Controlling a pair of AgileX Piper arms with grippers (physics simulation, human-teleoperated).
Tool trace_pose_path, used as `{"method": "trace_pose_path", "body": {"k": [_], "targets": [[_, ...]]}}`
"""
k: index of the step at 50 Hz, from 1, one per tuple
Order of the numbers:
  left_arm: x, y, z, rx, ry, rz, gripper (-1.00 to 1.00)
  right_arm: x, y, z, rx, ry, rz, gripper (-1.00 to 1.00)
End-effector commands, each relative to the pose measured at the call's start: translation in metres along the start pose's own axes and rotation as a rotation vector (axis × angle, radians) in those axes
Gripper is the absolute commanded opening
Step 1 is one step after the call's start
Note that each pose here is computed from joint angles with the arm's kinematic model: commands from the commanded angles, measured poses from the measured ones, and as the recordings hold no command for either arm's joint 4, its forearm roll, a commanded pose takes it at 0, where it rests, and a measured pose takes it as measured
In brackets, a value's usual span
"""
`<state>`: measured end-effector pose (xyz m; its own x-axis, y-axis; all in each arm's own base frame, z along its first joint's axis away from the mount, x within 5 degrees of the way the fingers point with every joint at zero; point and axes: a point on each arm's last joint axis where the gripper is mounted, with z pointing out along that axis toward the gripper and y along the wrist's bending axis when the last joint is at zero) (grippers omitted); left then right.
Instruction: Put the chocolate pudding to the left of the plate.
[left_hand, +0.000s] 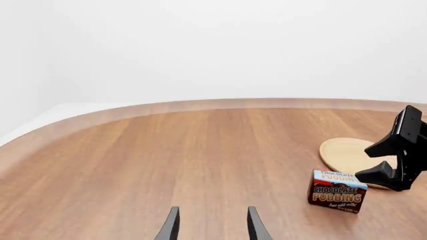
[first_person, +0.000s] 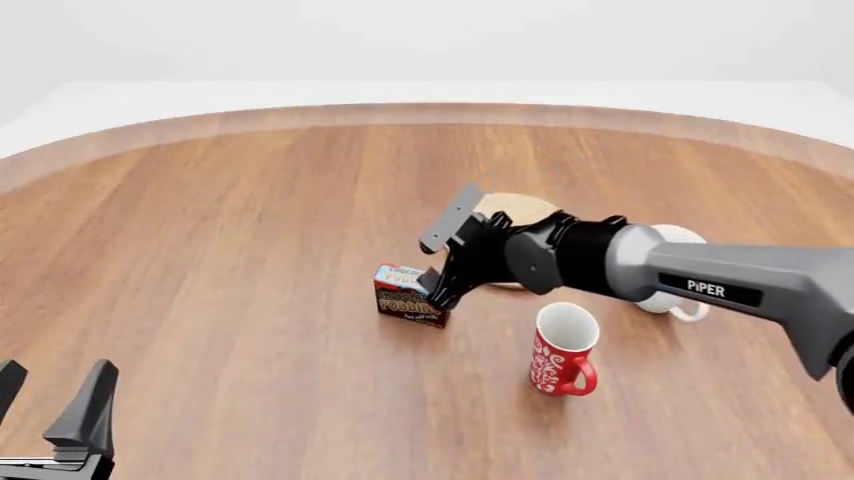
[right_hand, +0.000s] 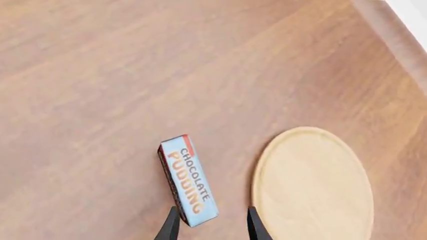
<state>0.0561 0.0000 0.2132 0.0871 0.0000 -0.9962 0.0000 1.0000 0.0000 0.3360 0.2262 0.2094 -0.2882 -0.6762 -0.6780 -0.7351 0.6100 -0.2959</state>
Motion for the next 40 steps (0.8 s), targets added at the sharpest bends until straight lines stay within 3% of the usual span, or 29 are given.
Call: {"method": "trace_pose_path", "body": {"k": [1,20,40], "targets": [[0.000,0.000,0.000,0.000,0.000,0.000,1.00,0.000,0.003,0.004,-0.007,0.003,-0.001,1.00],[0.000,0.000,0.000,0.000,0.000,0.000,1.00,0.007,0.016,0.018,-0.029,0.014,0.010,1.00],[0.000,0.000,0.000,0.000,0.000,0.000,1.00,0.016,0.016,0.029,-0.029,0.033,0.025,1.00]]}}
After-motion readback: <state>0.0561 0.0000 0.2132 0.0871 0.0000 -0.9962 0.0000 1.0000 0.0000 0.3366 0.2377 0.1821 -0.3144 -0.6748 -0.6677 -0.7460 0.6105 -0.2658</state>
